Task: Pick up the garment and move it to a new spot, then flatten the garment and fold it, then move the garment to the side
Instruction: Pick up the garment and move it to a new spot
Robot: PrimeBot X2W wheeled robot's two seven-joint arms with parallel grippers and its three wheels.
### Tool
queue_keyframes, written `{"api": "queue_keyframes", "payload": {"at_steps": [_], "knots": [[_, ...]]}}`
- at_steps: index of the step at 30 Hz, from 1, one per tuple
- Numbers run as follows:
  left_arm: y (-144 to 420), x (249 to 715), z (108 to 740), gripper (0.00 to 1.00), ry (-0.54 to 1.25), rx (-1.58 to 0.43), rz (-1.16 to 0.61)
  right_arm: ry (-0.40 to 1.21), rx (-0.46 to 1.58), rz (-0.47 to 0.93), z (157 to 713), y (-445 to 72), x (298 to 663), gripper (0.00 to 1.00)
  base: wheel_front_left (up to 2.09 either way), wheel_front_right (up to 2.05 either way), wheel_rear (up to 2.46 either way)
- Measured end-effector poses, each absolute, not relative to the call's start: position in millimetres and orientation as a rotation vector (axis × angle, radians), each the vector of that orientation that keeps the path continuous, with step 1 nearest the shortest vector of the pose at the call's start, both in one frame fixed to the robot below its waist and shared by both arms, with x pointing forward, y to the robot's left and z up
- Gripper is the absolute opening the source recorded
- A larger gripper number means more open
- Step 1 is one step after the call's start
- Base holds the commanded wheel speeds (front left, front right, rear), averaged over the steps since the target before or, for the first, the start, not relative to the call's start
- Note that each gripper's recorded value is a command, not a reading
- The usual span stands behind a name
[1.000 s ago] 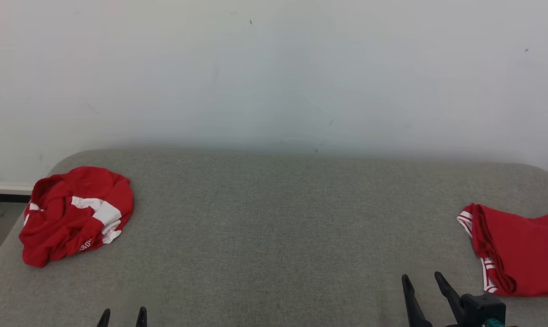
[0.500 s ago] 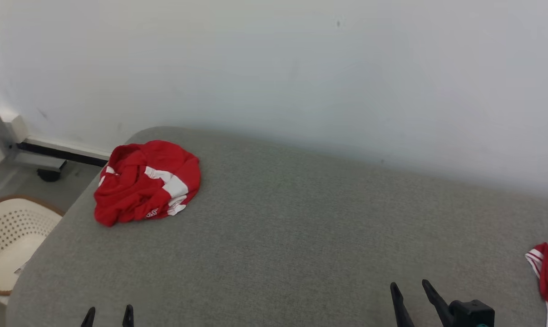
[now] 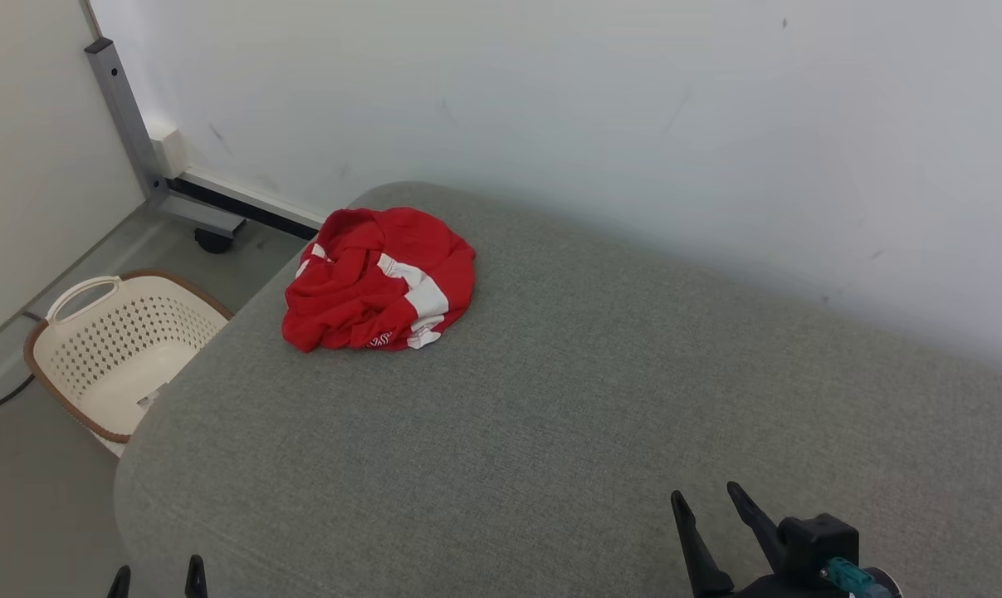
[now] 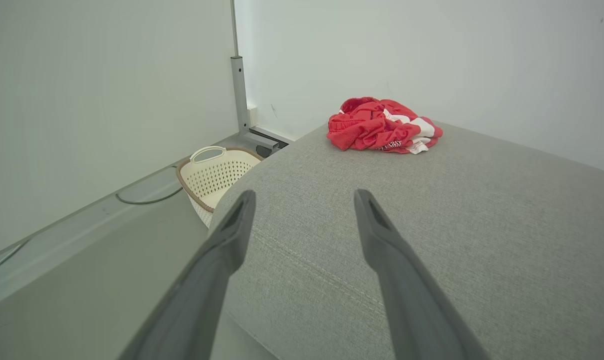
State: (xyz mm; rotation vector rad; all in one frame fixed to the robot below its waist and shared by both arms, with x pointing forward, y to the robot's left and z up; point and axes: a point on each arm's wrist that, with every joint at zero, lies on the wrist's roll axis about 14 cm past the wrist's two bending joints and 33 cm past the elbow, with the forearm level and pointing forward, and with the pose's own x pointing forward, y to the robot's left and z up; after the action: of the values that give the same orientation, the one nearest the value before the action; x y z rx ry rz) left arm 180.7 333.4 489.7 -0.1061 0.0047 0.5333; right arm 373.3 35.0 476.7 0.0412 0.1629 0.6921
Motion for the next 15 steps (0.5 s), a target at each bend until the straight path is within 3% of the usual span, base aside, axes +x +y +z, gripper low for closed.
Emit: {"api": "queue_keyframes", "payload": {"at_steps": [15], "knots": [[326.1,189.0,492.2,1.00,0.016,-0.108,0.499,0.180,0.039,0.720,469.1,44.6,374.2,1.00,0.00,0.00,0.00]]}}
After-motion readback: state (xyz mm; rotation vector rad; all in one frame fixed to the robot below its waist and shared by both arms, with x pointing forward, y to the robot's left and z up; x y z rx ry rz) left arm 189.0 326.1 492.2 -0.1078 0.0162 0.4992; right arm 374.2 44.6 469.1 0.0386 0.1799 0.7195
